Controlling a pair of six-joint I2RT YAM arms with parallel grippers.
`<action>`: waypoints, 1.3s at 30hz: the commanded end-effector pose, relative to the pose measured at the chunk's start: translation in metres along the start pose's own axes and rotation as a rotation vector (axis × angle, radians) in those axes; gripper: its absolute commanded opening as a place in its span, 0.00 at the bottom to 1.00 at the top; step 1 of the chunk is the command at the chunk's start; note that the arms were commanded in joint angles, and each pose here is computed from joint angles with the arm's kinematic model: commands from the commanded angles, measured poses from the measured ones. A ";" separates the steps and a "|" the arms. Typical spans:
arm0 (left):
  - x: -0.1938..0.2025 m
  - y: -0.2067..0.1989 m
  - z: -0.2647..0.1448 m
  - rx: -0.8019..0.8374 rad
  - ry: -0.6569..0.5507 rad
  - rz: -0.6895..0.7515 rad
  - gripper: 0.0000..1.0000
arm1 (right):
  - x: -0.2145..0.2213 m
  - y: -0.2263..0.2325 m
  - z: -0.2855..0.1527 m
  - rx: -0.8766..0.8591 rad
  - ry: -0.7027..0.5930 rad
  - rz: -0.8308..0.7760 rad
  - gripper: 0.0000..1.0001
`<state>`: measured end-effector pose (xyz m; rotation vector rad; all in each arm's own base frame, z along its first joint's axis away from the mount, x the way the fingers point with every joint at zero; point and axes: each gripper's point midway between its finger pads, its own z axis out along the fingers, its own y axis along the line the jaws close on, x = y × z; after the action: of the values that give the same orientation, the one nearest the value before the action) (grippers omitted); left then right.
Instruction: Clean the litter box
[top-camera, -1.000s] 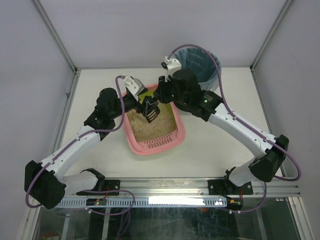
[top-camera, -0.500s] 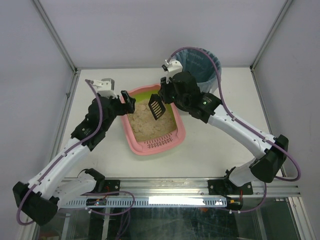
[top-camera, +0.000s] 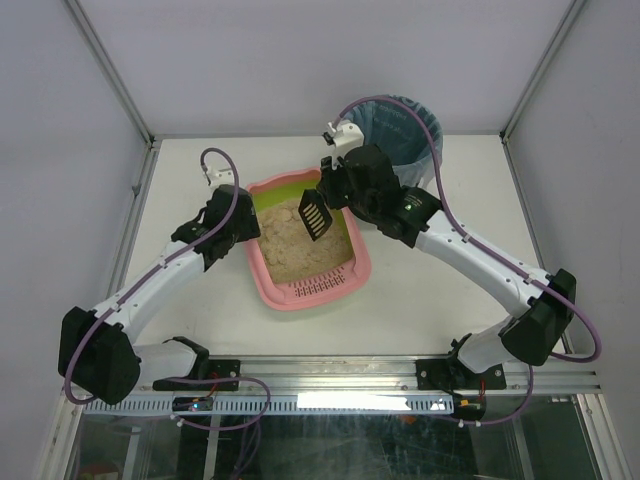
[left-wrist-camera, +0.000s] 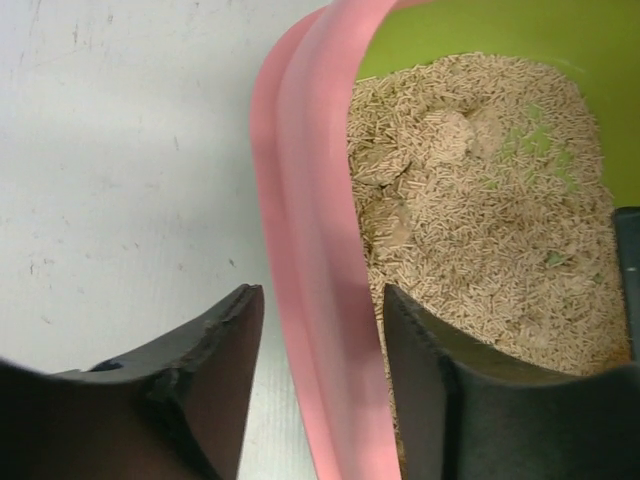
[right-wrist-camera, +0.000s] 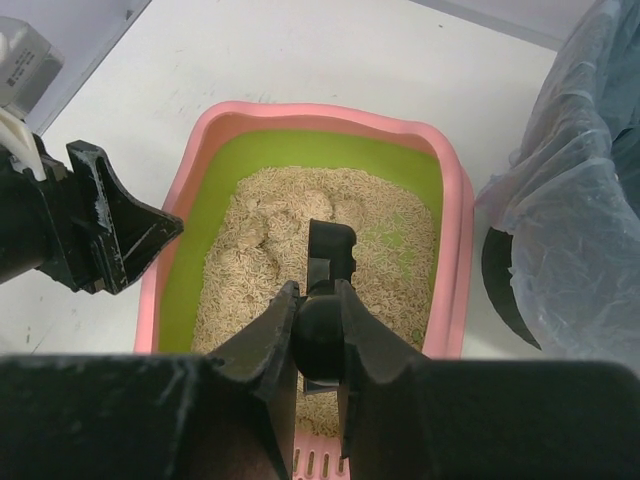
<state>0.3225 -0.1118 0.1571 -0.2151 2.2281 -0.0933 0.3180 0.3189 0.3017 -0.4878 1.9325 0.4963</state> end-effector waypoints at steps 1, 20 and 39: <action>-0.016 -0.005 0.003 0.032 -0.011 -0.005 0.47 | -0.029 -0.002 -0.007 0.017 -0.101 -0.022 0.00; -0.016 -0.005 0.013 0.092 0.012 0.048 0.37 | -0.020 -0.011 0.075 0.131 -0.025 -0.210 0.00; -0.038 -0.015 -0.011 0.236 -0.074 -0.028 0.44 | 0.008 -0.022 0.137 0.217 0.064 -0.325 0.00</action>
<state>0.3334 -0.1096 0.1680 -0.1379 2.2202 -0.2469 0.4192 0.3700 0.2176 -0.6926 1.9536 0.0759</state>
